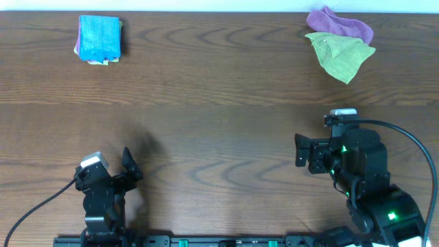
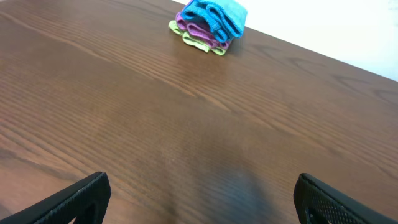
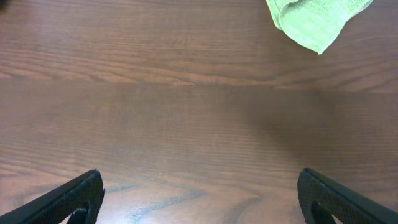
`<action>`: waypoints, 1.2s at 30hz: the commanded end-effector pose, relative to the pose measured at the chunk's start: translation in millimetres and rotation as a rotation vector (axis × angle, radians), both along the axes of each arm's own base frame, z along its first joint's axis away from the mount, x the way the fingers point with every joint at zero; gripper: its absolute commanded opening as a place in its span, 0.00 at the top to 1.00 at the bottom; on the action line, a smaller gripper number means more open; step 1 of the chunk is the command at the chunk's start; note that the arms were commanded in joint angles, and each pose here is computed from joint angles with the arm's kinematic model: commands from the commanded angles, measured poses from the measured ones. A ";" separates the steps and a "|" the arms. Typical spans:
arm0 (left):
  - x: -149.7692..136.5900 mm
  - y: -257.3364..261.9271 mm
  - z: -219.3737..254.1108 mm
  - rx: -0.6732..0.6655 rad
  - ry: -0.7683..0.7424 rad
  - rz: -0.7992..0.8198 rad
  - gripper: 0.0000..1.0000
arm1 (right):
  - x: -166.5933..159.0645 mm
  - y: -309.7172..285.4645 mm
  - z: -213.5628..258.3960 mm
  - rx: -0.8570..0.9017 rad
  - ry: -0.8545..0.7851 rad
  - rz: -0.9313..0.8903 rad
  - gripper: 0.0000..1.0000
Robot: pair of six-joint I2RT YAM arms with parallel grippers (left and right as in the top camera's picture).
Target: Fold the cloth
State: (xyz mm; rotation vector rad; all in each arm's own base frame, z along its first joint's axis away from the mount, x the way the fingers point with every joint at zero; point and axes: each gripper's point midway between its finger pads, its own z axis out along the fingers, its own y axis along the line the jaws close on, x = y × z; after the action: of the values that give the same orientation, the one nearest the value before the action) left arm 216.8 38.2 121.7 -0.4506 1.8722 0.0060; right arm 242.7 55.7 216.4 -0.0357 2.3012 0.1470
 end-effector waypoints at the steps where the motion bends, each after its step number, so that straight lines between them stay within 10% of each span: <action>1: -0.7 3.4 -8.4 0.002 0.013 0.022 0.04 | 0.9 -1.1 4.3 0.011 -0.010 -0.013 0.01; 36: -0.6 3.2 -8.3 0.002 0.013 0.021 0.05 | -3.4 -91.2 13.2 -0.203 -0.231 -0.260 0.01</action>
State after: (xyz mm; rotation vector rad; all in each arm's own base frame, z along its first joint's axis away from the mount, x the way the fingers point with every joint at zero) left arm 216.7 38.6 121.9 -0.4527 1.8707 0.0075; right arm 245.4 -26.7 242.8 0.1306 2.0624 -0.1768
